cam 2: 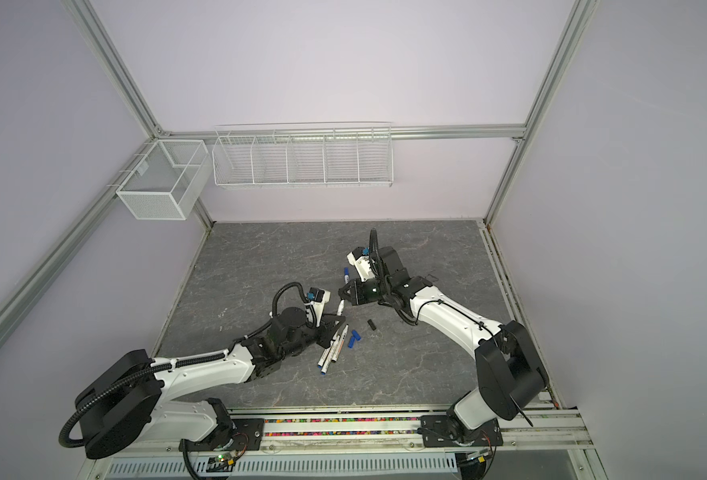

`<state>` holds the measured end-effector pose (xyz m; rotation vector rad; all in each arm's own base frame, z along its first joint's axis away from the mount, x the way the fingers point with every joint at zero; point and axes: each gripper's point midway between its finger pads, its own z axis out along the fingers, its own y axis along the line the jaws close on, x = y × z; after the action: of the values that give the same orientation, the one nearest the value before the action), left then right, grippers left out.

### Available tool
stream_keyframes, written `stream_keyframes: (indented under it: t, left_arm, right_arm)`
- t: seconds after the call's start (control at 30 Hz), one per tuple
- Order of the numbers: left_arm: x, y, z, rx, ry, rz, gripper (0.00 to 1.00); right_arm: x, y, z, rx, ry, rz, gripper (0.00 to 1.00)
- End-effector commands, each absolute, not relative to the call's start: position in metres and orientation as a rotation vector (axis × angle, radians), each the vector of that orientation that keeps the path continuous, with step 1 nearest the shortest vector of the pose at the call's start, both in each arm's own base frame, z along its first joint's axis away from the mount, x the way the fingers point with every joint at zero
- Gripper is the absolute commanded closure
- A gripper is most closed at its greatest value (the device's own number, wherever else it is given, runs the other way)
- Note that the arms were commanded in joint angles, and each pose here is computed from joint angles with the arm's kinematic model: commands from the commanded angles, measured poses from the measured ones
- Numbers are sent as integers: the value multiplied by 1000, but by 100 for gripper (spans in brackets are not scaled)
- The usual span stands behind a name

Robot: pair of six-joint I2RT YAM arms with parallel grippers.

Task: Insert the pens into the pen caps
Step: 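Press the black cap down onto the marker tip with the right gripper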

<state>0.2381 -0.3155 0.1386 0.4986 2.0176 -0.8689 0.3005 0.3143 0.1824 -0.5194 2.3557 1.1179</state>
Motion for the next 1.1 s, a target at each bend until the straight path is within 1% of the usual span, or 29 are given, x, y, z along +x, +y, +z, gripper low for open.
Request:
stream_keyframes:
  t: [0.0, 0.2, 0.4, 0.6, 0.7, 0.87, 1.07]
  left_arm:
    - [241, -315, 148, 490, 1971, -870, 100]
    - [244, -317, 153, 479, 1948, -874, 100]
    - [254, -321, 189, 415, 1808, -921, 100]
    - [266, -323, 222, 358, 1710, -926, 100]
    - [271, -321, 235, 325, 1665, -922, 100]
    - [273, -324, 249, 363, 1635, -890, 100]
    - [274, -325, 238, 401, 1659, -843, 100]
  right_arm:
    - [293, 308, 176, -546, 2384, 1074, 92]
    - [285, 312, 183, -561, 2359, 1139, 91]
    - [274, 312, 218, -565, 2241, 1318, 91]
    - [249, 309, 239, -678, 2186, 1416, 91]
    - [235, 305, 238, -729, 2197, 1434, 91]
    - [219, 299, 231, -791, 2232, 1432, 90]
    - [206, 302, 218, -857, 2274, 1441, 89]
